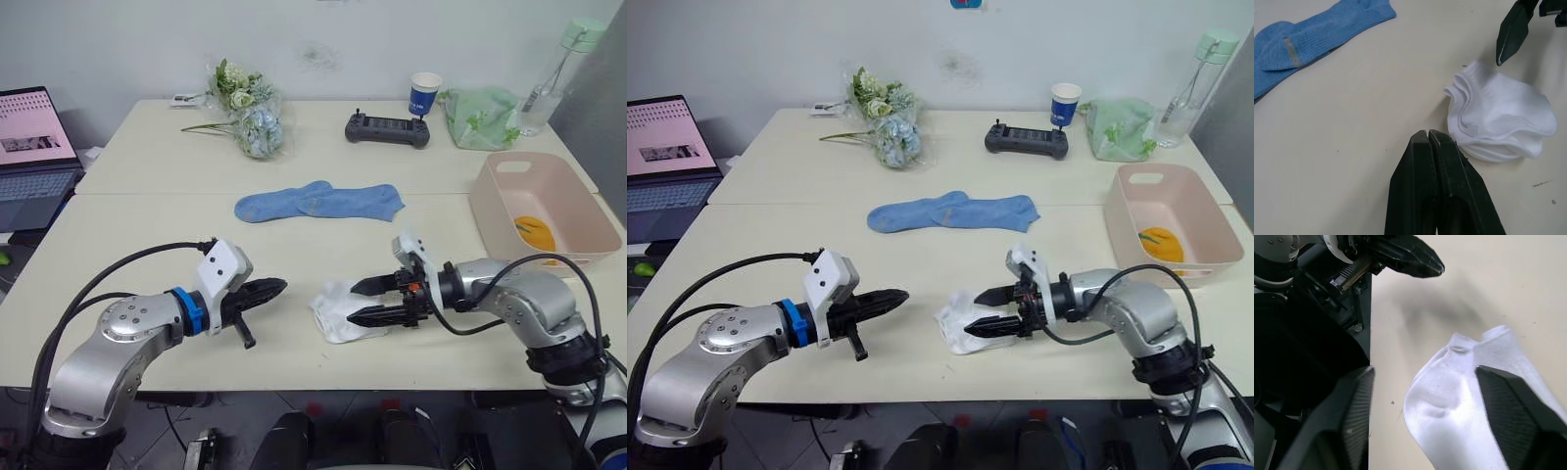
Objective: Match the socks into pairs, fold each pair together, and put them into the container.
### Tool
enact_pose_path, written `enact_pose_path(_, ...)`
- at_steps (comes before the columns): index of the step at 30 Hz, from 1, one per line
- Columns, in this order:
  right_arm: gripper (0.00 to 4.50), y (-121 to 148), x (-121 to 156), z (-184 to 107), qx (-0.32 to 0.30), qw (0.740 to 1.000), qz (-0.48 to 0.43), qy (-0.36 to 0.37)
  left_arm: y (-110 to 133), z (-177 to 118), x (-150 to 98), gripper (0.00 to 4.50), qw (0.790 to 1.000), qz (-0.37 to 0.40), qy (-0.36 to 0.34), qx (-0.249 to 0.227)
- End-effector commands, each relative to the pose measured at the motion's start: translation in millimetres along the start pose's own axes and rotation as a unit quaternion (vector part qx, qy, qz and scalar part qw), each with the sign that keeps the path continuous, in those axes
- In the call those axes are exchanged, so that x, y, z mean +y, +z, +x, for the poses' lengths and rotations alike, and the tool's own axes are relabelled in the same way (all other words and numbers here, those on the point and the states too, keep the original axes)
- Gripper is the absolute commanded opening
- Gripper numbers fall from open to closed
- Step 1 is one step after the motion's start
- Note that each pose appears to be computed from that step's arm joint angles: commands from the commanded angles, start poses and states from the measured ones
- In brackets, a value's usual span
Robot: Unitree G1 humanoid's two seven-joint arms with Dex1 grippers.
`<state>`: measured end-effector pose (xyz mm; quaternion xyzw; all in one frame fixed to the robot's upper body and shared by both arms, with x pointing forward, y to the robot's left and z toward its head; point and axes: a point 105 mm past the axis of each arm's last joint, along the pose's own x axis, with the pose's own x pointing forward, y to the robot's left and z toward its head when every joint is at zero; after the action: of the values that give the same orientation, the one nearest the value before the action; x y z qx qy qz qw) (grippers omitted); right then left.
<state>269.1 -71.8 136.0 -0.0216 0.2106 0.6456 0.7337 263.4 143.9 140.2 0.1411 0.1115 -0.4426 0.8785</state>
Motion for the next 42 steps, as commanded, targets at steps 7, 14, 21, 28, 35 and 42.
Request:
enact_pose_path(7,3.6,-6.2,-16.8,-6.2,-0.004,0.993,-0.078,-0.09,12.4,36.3,-39.2,0.0,0.993,0.036,-0.108,-0.036)
enact_pose_path(14,3.6,-14.0,-19.3,-11.9,-0.015,0.992,-0.007,-0.121,-38.5,62.6,-45.2,0.0,0.992,0.022,-0.116,0.051)
enact_pose_path(21,3.6,-26.2,-19.7,-20.9,0.013,0.985,0.104,-0.138,-79.0,57.3,-47.0,0.0,0.988,0.005,-0.109,0.107)
enact_pose_path(28,3.6,-41.4,-17.4,-5.1,0.036,0.976,0.175,-0.123,-76.7,54.3,-40.9,0.0,0.991,-0.004,-0.092,0.099)
enact_pose_path(35,3.6,-33.0,-15.6,23.2,-0.002,0.968,0.236,-0.089,-73.8,54.8,-39.6,0.0,0.992,-0.004,-0.088,0.093)
enact_pose_path(42,2.26,-32.0,-12.9,30.3,-0.006,0.968,0.239,-0.077,-71.0,52.2,-36.8,0.0,0.992,-0.002,-0.085,0.089)
